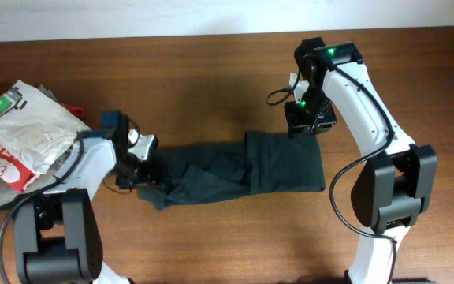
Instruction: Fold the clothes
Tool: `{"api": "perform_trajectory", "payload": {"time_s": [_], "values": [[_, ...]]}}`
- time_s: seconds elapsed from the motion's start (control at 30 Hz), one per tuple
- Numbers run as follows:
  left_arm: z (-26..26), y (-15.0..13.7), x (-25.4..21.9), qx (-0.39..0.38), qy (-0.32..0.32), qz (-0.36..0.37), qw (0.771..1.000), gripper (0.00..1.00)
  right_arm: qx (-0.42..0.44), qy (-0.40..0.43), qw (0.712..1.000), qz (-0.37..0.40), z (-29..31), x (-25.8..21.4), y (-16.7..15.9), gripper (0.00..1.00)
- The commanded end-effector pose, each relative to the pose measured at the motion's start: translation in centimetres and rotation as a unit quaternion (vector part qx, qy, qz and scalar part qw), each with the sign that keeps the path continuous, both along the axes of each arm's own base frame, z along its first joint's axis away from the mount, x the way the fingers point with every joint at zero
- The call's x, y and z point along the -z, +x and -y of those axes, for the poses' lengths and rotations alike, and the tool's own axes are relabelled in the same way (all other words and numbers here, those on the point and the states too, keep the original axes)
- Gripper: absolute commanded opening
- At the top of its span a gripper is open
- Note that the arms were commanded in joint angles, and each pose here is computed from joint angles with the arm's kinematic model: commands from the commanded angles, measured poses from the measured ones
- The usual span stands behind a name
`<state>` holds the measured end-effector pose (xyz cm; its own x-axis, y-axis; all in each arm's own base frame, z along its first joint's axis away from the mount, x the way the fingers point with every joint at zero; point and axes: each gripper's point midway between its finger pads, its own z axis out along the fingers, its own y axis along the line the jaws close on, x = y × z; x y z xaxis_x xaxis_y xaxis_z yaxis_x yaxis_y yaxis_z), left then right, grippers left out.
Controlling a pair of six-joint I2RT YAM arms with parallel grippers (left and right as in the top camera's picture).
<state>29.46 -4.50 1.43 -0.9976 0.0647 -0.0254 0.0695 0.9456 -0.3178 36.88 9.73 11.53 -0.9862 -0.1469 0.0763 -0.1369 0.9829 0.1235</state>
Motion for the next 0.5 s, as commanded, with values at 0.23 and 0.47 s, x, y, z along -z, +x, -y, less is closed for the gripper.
{"api": "perform_trajectory", "payload": {"time_s": [0.23,0.47], "values": [[0.9,1.5,1.4,-0.006,-0.03,0.058,0.998,0.0,0.004,-0.004,1.0,0.004,0.1,-0.3,0.2,0.46],[-7.4,8.5,-6.9,-0.1,0.012,0.131,0.986,0.0,0.067,-0.064,0.996,0.01,7.3,-0.2,1.2,0.47]]}}
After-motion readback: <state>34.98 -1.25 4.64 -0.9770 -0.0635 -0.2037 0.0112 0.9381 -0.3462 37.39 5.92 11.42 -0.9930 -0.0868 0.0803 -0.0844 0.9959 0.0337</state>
